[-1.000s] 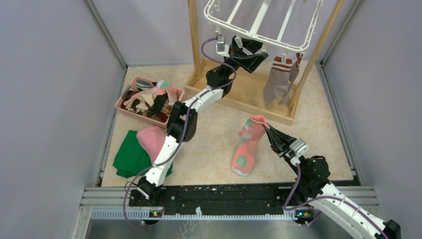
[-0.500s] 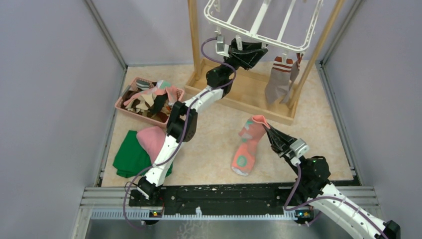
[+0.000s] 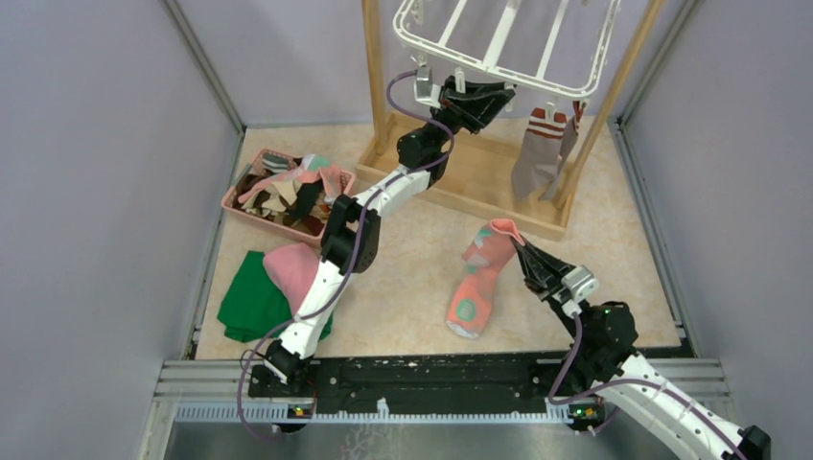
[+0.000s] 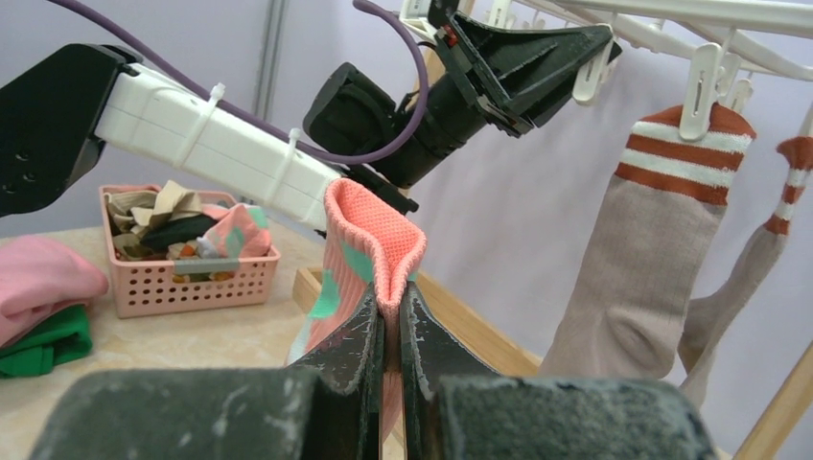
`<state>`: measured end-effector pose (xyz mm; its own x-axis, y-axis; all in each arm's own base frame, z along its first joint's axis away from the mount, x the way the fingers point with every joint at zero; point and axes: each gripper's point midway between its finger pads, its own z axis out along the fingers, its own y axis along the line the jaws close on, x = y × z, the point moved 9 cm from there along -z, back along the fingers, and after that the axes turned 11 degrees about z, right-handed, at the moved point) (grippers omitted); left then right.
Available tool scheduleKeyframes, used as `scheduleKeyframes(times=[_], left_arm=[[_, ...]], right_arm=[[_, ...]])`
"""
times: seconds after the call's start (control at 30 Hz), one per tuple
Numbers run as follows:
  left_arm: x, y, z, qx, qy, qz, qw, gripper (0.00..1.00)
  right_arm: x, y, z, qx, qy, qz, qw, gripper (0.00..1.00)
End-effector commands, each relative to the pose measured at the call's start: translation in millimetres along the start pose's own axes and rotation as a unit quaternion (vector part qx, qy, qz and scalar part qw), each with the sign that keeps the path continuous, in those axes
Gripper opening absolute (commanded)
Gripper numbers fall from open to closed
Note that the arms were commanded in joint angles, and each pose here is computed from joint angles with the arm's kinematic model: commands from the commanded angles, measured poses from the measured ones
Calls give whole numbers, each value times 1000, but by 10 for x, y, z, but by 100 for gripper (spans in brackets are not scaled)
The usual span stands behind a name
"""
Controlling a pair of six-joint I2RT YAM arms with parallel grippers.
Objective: Clip the socks to the hanger
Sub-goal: Open the clamp at the hanger.
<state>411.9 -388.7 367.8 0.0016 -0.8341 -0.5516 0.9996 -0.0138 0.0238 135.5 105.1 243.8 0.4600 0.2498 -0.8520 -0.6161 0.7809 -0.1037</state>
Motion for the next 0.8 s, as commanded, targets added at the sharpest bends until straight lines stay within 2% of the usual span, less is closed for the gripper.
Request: scheduleKeyframes(times=[0.0,0.23,0.5,0.67,0.77], left_arm=[[-486,-347,308,68,-70,19,995,6],[-577,-413,282,67,-81,-27,994,1],[-691,-395,218,19,-86,-82,993,0],[-725,-360,206,-11,-88,-112,990,0],[-751,-344,209,-15,-89,-119,989,0]], right_arm=[[-192,-68,55,40,-35,13,998,0],[-315,-146,355,84,-6,29,996,0],[-522,-257,788,123,-22,76,989,0],[-531,-416,1022,104,0,139,985,0],[-496,-482,1103,91,18,150,984,0]])
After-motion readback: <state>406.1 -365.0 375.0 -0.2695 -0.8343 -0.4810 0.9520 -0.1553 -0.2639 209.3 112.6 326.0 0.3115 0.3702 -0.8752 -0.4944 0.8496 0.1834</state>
